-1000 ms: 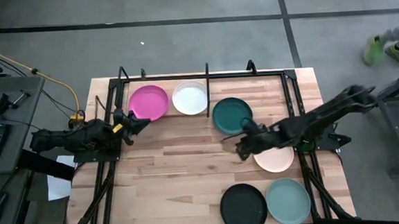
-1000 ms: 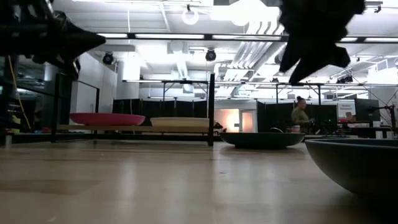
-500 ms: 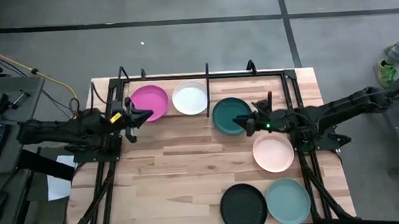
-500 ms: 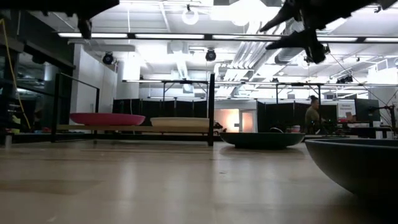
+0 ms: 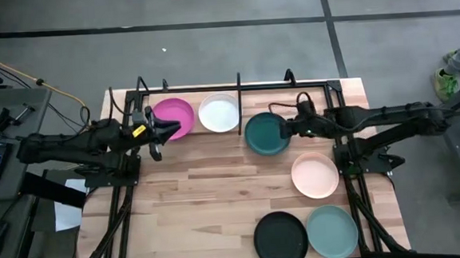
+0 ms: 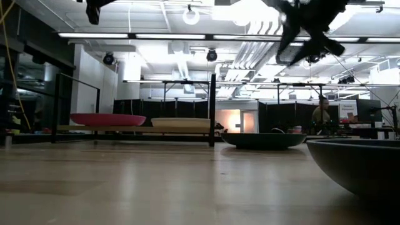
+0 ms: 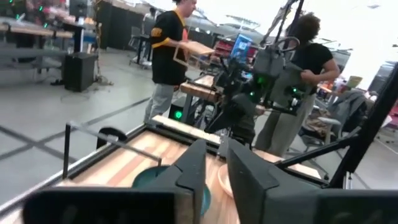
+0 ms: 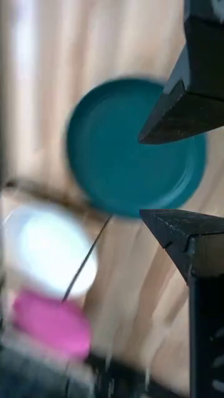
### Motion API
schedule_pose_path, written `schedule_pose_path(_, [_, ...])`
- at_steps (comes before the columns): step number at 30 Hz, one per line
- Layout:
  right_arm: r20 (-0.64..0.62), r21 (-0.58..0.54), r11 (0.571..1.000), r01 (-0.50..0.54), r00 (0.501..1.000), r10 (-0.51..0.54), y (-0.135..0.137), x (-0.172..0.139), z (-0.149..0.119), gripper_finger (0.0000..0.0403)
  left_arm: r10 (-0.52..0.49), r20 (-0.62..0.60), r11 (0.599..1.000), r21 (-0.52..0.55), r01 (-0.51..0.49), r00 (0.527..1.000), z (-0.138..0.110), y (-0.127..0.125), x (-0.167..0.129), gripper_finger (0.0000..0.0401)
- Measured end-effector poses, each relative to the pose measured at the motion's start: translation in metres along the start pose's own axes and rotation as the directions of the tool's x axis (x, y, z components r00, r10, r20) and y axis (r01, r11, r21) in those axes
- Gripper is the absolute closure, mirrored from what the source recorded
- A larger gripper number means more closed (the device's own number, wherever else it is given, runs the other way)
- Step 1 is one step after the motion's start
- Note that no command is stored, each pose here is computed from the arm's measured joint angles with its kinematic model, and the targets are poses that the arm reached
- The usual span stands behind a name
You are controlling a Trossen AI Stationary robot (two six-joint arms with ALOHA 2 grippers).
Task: Place and stack plates onto a shelf
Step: Stack the dark green plate on top of the pink plate on the shelf
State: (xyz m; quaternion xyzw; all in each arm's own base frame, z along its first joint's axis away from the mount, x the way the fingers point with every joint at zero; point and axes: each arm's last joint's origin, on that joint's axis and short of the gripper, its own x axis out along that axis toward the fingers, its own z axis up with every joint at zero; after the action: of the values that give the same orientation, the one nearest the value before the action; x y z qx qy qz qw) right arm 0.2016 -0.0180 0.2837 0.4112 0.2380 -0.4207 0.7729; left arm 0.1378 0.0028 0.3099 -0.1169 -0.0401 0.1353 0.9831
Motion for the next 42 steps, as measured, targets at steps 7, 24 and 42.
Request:
schedule_pose_path(7, [-0.200,0.101,0.966,0.236,0.956,-0.213,-0.038,0.050,-0.025,0.0242,0.042,-0.081,0.998,-0.041,-0.045,0.996,-0.009,0.002,0.001,0.0281])
schedule_pose_path(24, [-0.147,0.272,0.906,0.325,0.944,-0.294,-0.072,0.117,-0.036,0.0242,0.052,-0.114,0.998,-0.030,-0.056,0.992,-0.013,0.002,0.004,0.0270])
schedule_pose_path(42, [-0.156,0.261,0.893,0.366,0.929,-0.335,-0.073,0.142,-0.045,0.0329,0.056,-0.113,0.997,-0.037,-0.060,0.992,-0.013,0.002,0.004,0.0270])
